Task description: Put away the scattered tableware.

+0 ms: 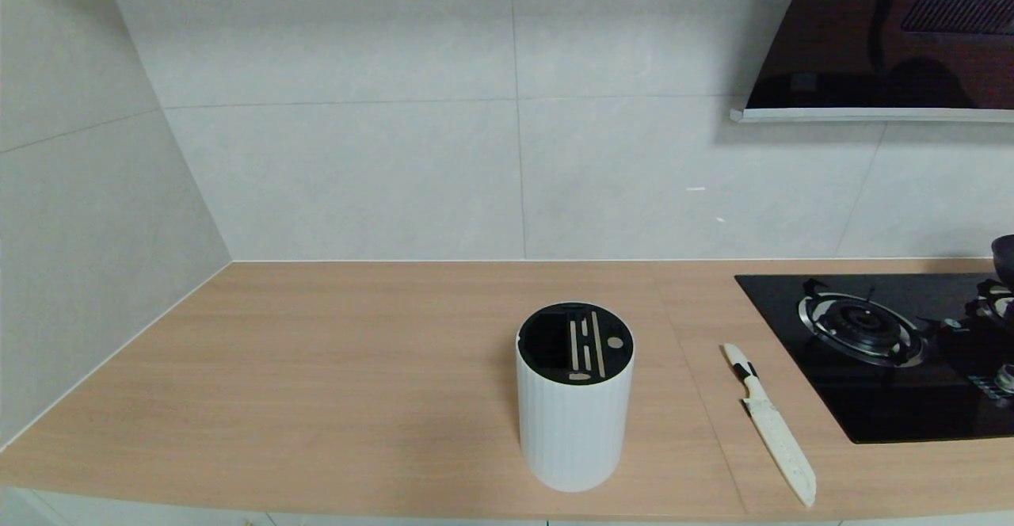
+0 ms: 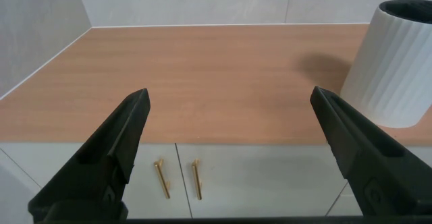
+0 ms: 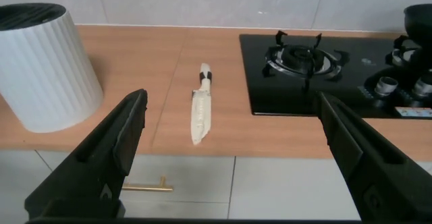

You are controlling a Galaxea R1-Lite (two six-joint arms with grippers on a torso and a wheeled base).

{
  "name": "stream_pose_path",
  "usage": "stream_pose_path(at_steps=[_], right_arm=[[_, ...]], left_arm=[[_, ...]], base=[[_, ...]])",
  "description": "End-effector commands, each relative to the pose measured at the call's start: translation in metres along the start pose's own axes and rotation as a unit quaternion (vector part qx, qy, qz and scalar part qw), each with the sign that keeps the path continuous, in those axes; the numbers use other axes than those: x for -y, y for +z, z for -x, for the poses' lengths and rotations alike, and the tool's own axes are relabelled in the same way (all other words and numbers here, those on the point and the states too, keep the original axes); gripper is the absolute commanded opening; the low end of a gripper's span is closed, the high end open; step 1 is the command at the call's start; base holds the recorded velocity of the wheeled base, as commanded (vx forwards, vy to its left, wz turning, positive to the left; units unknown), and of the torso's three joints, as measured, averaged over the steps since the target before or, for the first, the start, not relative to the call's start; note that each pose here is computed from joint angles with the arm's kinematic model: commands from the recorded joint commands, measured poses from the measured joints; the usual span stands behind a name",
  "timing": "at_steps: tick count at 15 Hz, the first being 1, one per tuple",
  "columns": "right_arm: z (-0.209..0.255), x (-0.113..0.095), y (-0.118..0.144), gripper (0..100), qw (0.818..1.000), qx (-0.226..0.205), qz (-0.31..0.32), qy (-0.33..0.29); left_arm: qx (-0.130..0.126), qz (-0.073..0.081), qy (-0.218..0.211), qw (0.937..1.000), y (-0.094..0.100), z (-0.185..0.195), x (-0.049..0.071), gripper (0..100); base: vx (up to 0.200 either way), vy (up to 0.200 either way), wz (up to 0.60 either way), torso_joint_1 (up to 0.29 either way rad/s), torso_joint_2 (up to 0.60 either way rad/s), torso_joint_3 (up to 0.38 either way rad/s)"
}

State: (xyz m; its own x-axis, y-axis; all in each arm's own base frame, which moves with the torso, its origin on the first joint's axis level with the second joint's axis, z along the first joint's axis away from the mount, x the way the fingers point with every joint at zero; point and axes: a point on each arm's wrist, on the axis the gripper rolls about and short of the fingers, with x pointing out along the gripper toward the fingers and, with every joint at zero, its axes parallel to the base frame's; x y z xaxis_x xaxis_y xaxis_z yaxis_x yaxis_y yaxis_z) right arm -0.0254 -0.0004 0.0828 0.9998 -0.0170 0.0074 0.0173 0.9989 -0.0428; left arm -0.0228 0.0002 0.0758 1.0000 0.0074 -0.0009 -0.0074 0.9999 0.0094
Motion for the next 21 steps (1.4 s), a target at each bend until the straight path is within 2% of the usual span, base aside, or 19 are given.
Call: stream_pose_path(at_steps=[1,3,6,8,9,10,11,16,21], right_arm=[[0.002,0.002,0.04,100,1.0,0.025,-0.006,0.012],[-0.015,0.002,0.055,100,0.999,-0.03,-0.005,0.023],[-0.059,-0.001,0.067,100,0.988,-0.146,-0.002,0.055],[-0.087,-0.009,0.064,100,0.974,-0.205,0.01,0.101],[-0.091,-0.011,0.064,100,0.972,-0.212,0.011,0.104],[-0.113,-0.016,0.057,100,0.961,-0.255,0.011,0.11],[-0.13,-0.02,0.053,100,0.955,-0.275,0.014,0.112],[-0.198,-0.036,0.016,100,0.936,-0.335,0.02,0.109],[-0.245,-0.046,-0.02,100,0.937,-0.334,0.027,0.095]], left_arm=[[0.0,0.0,0.0,1.0,0.0,0.0,0.0,100],[0.0,0.0,0.0,1.0,0.0,0.0,0.0,100],[0.0,0.001,0.0,1.0,0.0,0.0,0.0,100],[0.0,0.0,0.0,1.0,0.0,0.0,0.0,100],[0.0,0.0,0.0,1.0,0.0,0.0,0.0,100],[0.0,0.0,0.0,1.0,0.0,0.0,0.0,100],[0.0,0.0,0.0,1.0,0.0,0.0,0.0,100],[0.0,0.0,0.0,1.0,0.0,0.0,0.0,100],[0.0,0.0,0.0,1.0,0.0,0.0,0.0,100]], base=[[0.0,0.0,0.0,0.0,0.0,0.0],[0.0,0.0,0.0,0.0,0.0,0.0],[0.0,0.0,0.0,0.0,0.0,0.0],[0.0,0.0,0.0,0.0,0.0,0.0],[0.0,0.0,0.0,0.0,0.0,0.0],[0.0,0.0,0.0,0.0,0.0,0.0],[0.0,0.0,0.0,0.0,0.0,0.0],[0.0,0.0,0.0,0.0,0.0,0.0],[0.0,0.0,0.0,0.0,0.0,0.0]])
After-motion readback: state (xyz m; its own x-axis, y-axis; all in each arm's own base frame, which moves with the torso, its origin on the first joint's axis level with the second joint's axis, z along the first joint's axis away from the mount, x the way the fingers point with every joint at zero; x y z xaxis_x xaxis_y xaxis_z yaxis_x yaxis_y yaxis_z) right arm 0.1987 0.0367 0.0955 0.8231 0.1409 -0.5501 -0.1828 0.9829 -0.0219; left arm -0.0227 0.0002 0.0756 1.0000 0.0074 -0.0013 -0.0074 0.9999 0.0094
